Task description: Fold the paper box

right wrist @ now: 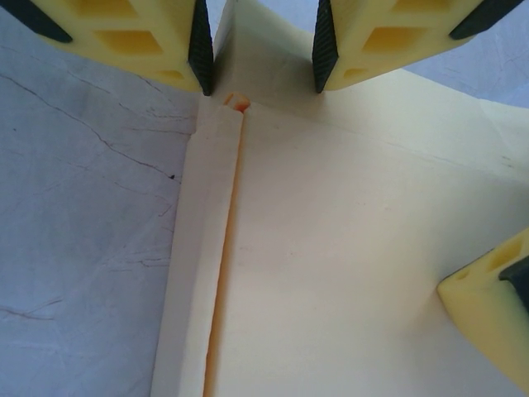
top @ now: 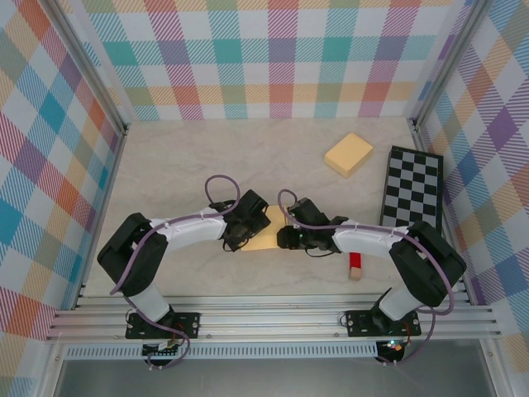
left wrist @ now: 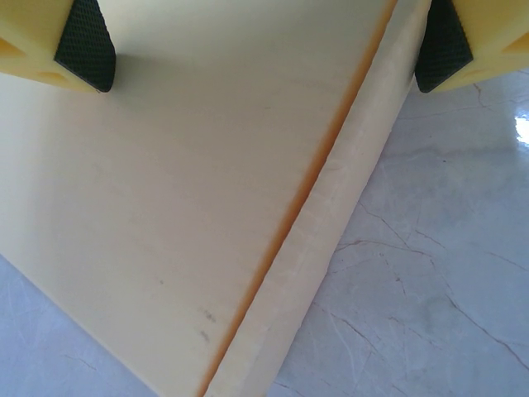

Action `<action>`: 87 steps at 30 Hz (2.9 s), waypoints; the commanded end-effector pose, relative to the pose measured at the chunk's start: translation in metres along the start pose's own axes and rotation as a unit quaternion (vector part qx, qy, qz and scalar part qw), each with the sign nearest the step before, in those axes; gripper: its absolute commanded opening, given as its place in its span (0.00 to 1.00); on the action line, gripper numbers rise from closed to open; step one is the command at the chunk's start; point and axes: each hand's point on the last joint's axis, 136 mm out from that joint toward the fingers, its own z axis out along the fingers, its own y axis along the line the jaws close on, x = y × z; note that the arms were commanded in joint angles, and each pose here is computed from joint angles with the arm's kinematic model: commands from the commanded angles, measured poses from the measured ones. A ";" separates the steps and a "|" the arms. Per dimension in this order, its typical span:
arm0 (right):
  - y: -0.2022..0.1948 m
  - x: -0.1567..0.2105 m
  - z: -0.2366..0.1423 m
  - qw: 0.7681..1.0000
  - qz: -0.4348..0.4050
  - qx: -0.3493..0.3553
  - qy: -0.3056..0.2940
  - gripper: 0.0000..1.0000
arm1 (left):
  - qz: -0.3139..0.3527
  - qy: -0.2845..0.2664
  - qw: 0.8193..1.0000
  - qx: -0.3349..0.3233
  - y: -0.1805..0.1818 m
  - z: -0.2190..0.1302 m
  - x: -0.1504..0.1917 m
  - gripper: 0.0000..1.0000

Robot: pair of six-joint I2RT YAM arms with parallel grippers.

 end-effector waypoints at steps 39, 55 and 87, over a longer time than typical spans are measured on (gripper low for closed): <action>-0.016 -0.003 0.003 0.999 0.032 -0.003 -0.041 0.20 | 0.016 0.003 0.994 -0.110 0.061 0.014 -0.001 0.94; 0.002 -0.049 0.031 0.977 0.122 -0.089 -0.153 0.08 | 0.014 0.045 0.995 -0.085 0.052 0.023 0.020 0.93; 0.028 -0.047 0.031 0.987 0.071 -0.075 -0.122 0.12 | 0.014 0.024 0.993 -0.118 0.061 0.026 0.007 0.94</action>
